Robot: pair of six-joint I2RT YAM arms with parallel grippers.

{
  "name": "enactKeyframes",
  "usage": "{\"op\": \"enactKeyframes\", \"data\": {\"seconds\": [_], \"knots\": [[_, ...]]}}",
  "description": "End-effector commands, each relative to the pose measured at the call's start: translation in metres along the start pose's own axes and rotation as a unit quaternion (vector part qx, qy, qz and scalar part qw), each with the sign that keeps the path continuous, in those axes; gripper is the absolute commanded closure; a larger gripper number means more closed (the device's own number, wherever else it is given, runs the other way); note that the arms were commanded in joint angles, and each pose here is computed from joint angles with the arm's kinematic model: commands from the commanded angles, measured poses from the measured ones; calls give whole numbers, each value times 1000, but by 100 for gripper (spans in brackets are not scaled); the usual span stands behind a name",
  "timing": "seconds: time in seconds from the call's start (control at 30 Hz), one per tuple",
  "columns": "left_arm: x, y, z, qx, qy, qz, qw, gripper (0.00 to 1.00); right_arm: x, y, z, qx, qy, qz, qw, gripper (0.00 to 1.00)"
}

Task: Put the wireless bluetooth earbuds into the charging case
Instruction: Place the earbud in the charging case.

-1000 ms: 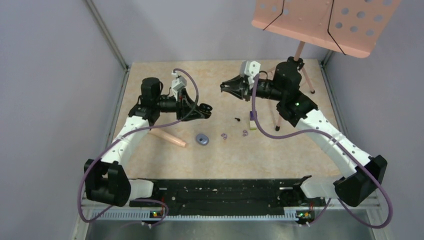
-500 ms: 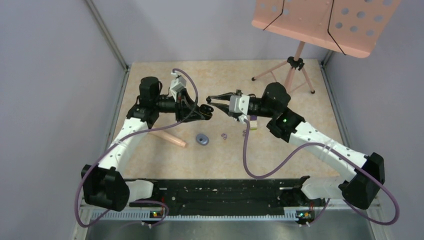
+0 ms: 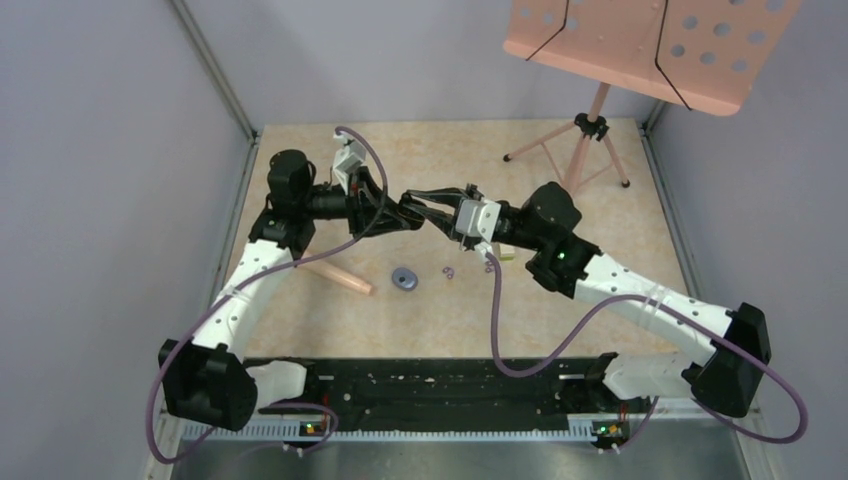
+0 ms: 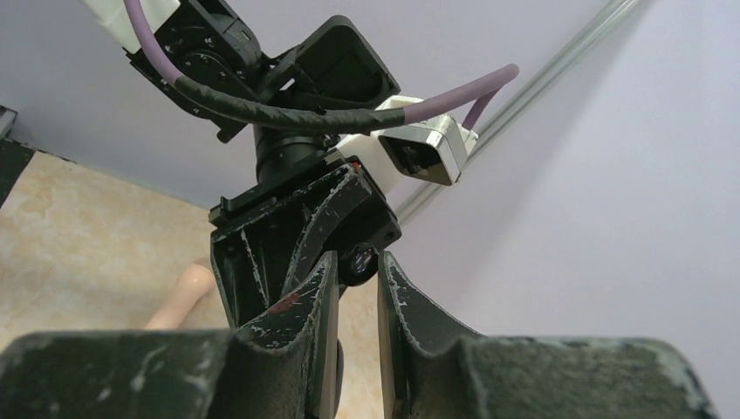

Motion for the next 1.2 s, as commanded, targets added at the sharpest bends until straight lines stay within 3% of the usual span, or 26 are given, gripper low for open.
{"op": "enactKeyframes", "data": {"seconds": [0.0, 0.67, 1.17], "knots": [[2, 16, -10, -34, -2, -14, 999, 100, -4, 9, -2, 0, -15, -16, 1000, 100], [7, 37, -30, -112, 9, -50, 992, 100, -14, 0, 8, -28, -13, 3, 1000, 100], [8, 41, -33, -115, 13, -61, 991, 100, -18, -6, 8, -34, -26, 12, 999, 100]]}}
Point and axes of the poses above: each gripper's point midway between its finger pads, its own x axis back along the fingers, its own z axis along the line the jaws close on, y = z × x, the point moved 1 cm from there along x, back along the fingers, and after that the axes turned 5 degrees about -x, right-handed, at the moved point
